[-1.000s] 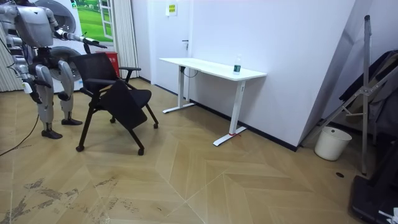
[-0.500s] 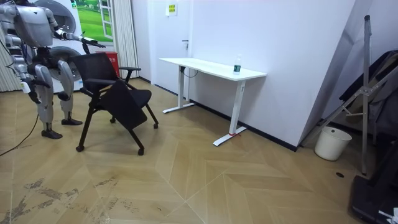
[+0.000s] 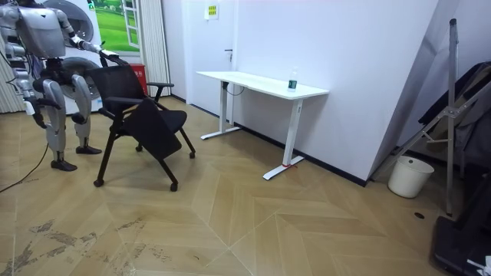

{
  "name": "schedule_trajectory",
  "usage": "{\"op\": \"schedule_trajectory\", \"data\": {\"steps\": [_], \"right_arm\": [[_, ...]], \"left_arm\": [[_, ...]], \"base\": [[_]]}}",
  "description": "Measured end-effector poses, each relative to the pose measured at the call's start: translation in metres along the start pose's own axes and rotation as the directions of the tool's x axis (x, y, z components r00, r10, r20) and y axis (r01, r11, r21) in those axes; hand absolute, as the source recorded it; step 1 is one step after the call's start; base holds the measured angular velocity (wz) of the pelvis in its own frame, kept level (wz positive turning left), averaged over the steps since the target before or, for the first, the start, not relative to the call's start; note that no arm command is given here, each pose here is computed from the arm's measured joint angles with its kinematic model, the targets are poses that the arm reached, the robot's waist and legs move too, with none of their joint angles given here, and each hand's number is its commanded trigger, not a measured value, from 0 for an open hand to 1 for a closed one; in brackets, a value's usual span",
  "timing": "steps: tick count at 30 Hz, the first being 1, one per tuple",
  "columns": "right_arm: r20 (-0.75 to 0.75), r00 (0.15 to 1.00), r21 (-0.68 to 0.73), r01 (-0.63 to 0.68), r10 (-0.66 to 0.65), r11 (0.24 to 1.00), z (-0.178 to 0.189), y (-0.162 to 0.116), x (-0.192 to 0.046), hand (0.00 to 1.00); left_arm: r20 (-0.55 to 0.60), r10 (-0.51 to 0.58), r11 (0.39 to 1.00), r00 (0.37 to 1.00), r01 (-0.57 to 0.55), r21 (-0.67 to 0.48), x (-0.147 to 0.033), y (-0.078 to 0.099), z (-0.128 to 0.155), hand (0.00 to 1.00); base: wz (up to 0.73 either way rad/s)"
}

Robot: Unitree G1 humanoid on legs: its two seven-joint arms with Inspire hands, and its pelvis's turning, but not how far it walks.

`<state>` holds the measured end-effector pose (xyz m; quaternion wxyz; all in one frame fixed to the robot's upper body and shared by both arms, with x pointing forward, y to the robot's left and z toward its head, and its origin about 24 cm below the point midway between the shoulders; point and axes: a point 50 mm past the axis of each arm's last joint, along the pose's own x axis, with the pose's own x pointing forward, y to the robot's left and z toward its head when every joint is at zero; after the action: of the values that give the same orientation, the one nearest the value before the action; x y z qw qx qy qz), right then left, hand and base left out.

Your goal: Push chair

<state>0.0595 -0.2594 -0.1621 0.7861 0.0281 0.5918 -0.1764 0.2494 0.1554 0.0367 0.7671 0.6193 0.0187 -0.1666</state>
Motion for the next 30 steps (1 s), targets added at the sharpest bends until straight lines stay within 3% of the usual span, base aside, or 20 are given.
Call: {"op": "schedule_trajectory", "data": {"steps": [23,24,25,26,28,30], "right_arm": [[-0.002,1.000,0.004,0.022,-0.022,1.000,-0.001,-0.002,0.000,0.00],[-0.003,1.000,0.005,0.023,-0.023,1.000,-0.002,-0.002,0.000,0.00],[-0.004,1.000,0.009,0.025,-0.025,1.000,-0.002,-0.003,0.000,0.00],[-0.004,1.000,0.013,0.026,-0.026,1.000,-0.002,-0.003,0.000,0.00],[-0.005,1.000,0.018,0.027,-0.027,0.999,-0.002,-0.004,0.000,0.00],[-0.006,0.999,0.036,0.031,-0.031,0.999,-0.003,-0.005,-0.001,0.00]], "left_arm": [[-0.076,-0.050,0.996,0.996,0.055,0.069,0.024,0.001,-0.023,0.00],[-0.075,-0.048,0.996,0.996,0.053,0.070,0.024,0.001,-0.023,0.18],[-0.072,-0.042,0.996,0.997,0.047,0.072,0.025,0.003,-0.023,0.51],[-0.068,-0.036,0.996,0.997,0.041,0.074,0.026,0.005,-0.022,0.55],[-0.066,-0.030,0.997,0.997,0.035,0.075,0.027,0.007,-0.021,1.00],[-0.064,-0.028,0.997,0.998,0.033,0.076,0.027,0.008,-0.021,1.00]], "base": [[-0.02],[0.00],[0.00],[0.00],[0.00],[0.00]]}}
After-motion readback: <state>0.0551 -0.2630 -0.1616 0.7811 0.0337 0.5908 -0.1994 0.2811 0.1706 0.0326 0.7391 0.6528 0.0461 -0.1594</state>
